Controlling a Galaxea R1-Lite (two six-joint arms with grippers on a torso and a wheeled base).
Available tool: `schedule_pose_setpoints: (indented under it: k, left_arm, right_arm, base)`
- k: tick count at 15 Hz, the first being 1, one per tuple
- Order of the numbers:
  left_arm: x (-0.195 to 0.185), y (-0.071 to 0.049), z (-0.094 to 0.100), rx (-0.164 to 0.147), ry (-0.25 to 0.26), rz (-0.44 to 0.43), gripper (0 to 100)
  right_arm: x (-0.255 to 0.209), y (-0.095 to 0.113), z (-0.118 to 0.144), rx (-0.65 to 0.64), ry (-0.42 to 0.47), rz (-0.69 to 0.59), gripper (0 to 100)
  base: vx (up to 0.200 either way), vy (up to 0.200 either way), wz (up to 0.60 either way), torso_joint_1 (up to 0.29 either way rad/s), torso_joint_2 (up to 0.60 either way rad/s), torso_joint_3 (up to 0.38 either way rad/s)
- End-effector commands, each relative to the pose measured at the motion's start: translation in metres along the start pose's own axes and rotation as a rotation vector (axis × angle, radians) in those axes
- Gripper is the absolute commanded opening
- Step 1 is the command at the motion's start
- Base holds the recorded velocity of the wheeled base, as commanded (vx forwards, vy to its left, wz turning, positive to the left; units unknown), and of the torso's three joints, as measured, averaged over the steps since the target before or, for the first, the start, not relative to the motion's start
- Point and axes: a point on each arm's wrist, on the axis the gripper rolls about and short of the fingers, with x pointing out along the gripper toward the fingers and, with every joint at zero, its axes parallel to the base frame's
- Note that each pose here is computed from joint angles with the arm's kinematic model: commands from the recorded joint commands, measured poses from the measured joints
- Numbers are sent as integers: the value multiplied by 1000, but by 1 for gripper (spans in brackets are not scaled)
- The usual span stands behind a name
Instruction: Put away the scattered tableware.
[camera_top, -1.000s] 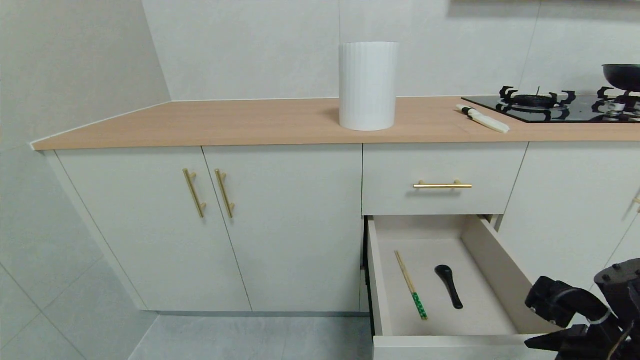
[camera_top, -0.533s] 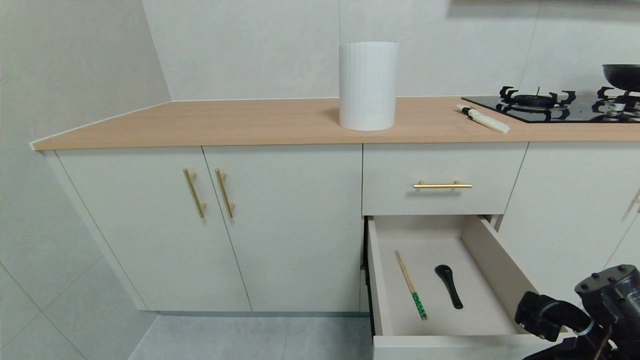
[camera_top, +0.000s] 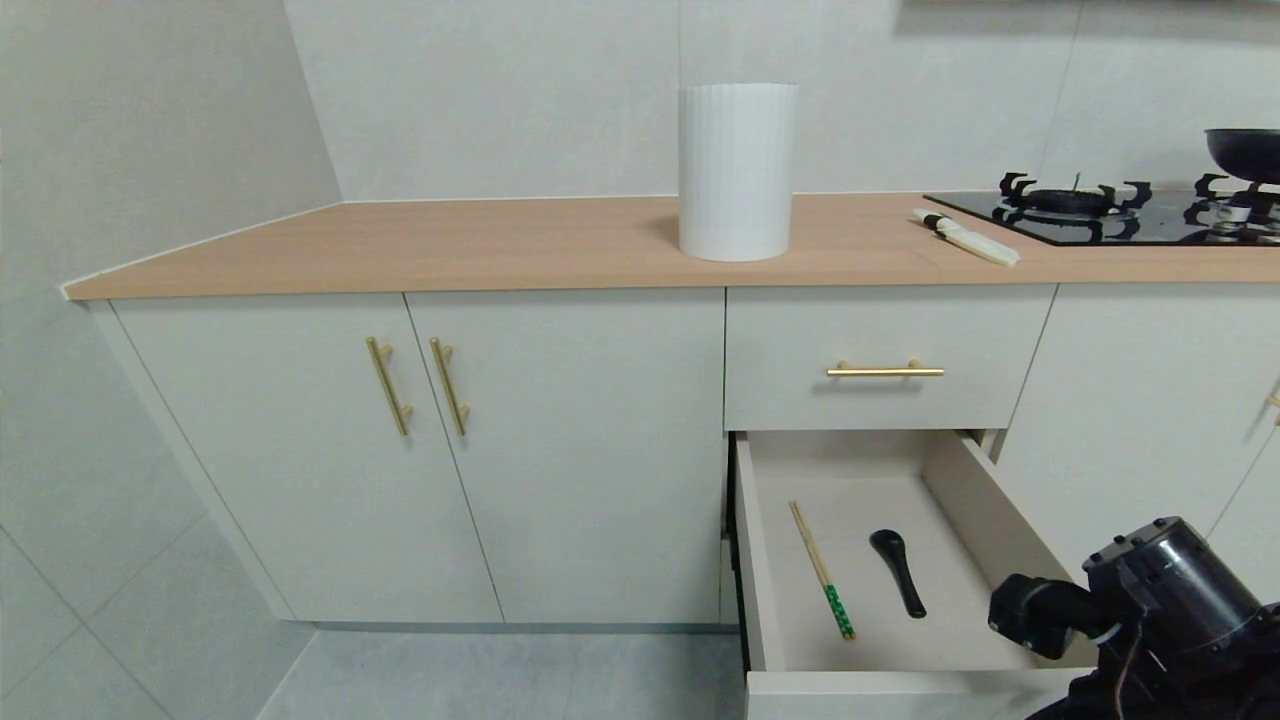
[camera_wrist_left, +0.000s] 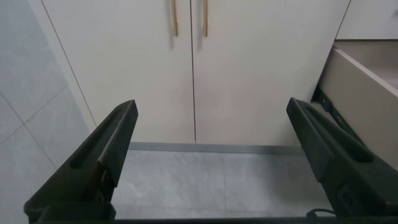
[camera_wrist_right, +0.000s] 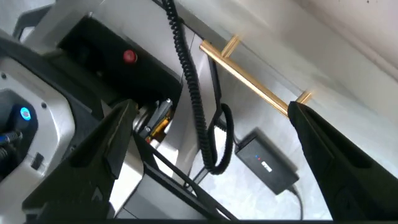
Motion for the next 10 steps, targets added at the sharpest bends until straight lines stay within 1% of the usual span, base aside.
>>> schedule_pose_setpoints:
  k: [1,4,6,10]
  left_arm:
    - [0,0,0,0,0,1,100]
    - [0,0,0,0,0,2,100]
    - [0,0,0,0,0,1,100]
    - [0,0,0,0,0,1,100]
  right_arm:
    - [2,-4,5,19,-6,-22,100]
    - [0,-5,14,85,-51,-47,100]
    - [5,-7,15,94,-34,-78,100]
    - [11,-10,17,102,-16,-89,100]
  base:
    - [0,0,0,0,0,0]
    - [0,0,0,0,0,0]
    - [0,0,0,0,0,0]
    - [0,0,0,0,0,0]
